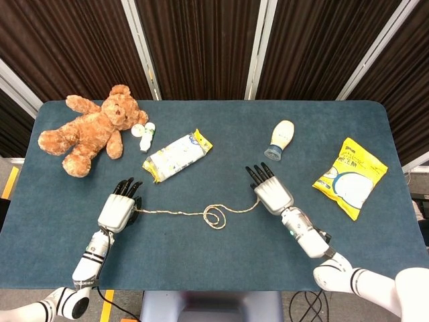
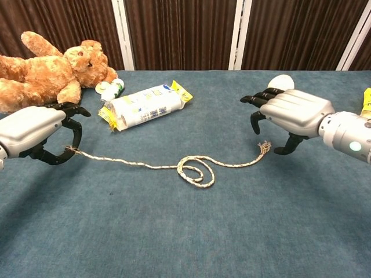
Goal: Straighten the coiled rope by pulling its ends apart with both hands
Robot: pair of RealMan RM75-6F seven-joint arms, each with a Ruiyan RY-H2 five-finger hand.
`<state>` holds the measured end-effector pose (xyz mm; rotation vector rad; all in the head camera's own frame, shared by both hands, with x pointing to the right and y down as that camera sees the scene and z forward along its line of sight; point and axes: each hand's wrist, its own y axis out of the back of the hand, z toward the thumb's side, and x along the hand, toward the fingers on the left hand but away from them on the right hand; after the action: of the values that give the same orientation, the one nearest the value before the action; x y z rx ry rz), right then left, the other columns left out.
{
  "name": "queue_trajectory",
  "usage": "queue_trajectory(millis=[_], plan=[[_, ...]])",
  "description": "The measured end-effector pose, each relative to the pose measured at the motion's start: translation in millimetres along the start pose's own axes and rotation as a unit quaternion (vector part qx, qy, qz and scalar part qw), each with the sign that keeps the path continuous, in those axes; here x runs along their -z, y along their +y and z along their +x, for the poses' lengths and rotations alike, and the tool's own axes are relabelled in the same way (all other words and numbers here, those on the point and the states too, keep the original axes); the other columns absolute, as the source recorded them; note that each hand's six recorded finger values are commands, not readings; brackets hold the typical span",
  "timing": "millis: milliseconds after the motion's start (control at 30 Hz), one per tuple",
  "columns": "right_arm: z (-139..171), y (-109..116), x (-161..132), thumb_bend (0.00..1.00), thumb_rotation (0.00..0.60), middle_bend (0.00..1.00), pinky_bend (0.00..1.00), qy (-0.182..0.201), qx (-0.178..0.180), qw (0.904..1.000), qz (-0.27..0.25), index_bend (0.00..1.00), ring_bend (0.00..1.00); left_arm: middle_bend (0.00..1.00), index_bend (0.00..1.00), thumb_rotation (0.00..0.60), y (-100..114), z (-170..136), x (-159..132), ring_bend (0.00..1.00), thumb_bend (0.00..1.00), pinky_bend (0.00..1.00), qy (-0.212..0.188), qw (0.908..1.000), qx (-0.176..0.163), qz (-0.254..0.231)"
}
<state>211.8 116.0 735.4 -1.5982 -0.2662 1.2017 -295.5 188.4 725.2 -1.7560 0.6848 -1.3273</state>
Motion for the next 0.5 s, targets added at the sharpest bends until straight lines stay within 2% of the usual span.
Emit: queue_trajectory(millis=[500], plan=[[-16, -18, -6, 0.39, 0.600, 0.00, 0.00, -0.006, -0.023, 0.9994, 0.025, 0.61, 0.00, 0.12, 0.64, 0.600, 0, 2, 5, 0.00, 0.47, 0.13, 0.005, 1.0000, 0.002, 0.002]])
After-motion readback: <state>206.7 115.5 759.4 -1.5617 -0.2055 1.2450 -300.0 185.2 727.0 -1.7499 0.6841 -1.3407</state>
